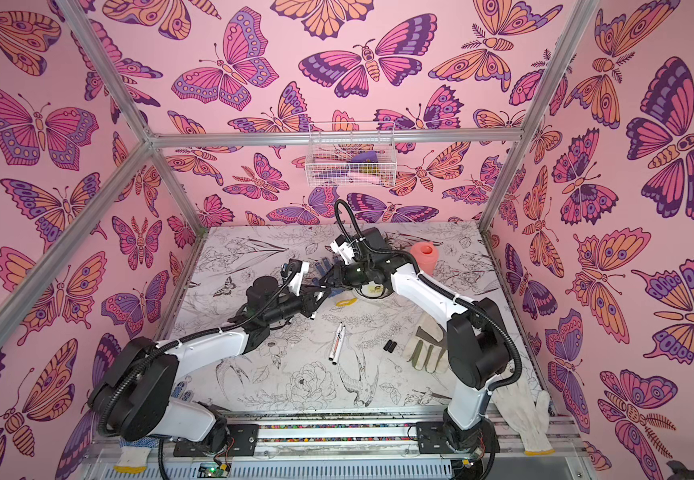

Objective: Insert the pens into the pen caps

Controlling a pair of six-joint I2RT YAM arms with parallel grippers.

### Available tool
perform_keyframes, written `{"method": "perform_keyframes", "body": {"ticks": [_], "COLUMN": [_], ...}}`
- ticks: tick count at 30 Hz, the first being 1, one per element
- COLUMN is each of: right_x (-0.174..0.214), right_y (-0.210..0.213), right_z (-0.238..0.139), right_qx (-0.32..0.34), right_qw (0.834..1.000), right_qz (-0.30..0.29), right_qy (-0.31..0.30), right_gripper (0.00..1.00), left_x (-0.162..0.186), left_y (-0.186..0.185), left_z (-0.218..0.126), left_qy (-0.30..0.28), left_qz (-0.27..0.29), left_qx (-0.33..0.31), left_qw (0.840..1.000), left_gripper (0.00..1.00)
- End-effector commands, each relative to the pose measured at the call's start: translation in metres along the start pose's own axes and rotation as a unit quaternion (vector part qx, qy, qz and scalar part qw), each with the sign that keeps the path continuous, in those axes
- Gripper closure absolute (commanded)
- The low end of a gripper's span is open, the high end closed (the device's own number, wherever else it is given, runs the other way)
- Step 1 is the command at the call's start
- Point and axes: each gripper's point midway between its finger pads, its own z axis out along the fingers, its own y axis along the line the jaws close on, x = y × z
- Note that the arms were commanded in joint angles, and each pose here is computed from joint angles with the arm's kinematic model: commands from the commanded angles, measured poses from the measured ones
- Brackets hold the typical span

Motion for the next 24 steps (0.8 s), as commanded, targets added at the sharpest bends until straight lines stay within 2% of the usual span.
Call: {"method": "perform_keyframes", "body": {"ticks": [1,5,7,8,12,20,24], "right_x": [-0.002,-0.001,-0.001,-0.001,-0.002,-0.010,-0.012], "right_y": [0.009,0.012,0.014,0.015,0.015,-0.002,-0.009], "right_z": [0.002,-0.001,-0.002,-0.002,-0.006,-0.015,-0.014], "right_qx": [-0.010,-0.012,-0.015,-0.015,-0.012,0.004,0.019], "right_qw": [1.000,1.000,1.000,1.000,1.000,1.000,0.999], "right_qz": [-0.009,-0.008,-0.008,-0.009,-0.009,0.010,0.008], "right_qy": [0.001,0.001,0.000,0.000,-0.004,-0.025,-0.025], "right_gripper": [0.87,0.91,0.92,0.93,0.95,0.96,0.95], "left_x": [-0.024,-0.037,-0.042,-0.044,-0.044,-0.026,-0.011], "left_y": [-0.007,-0.002,-0.004,-0.005,-0.010,-0.021,-0.019], "left_z": [0.005,0.007,0.009,0.010,0.012,-0.007,-0.030], "left_qy": [-0.035,-0.054,-0.059,-0.059,-0.041,0.001,0.021], "left_qz": [0.008,0.001,0.004,0.006,0.014,0.025,0.027], "left_qx": [0.007,-0.011,-0.008,-0.006,0.000,0.006,-0.017], "left_qw": [0.999,0.998,0.998,0.998,0.999,1.000,0.999], "left_gripper": [1.00,0.68,0.59,0.56,0.54,0.27,0.23]}}
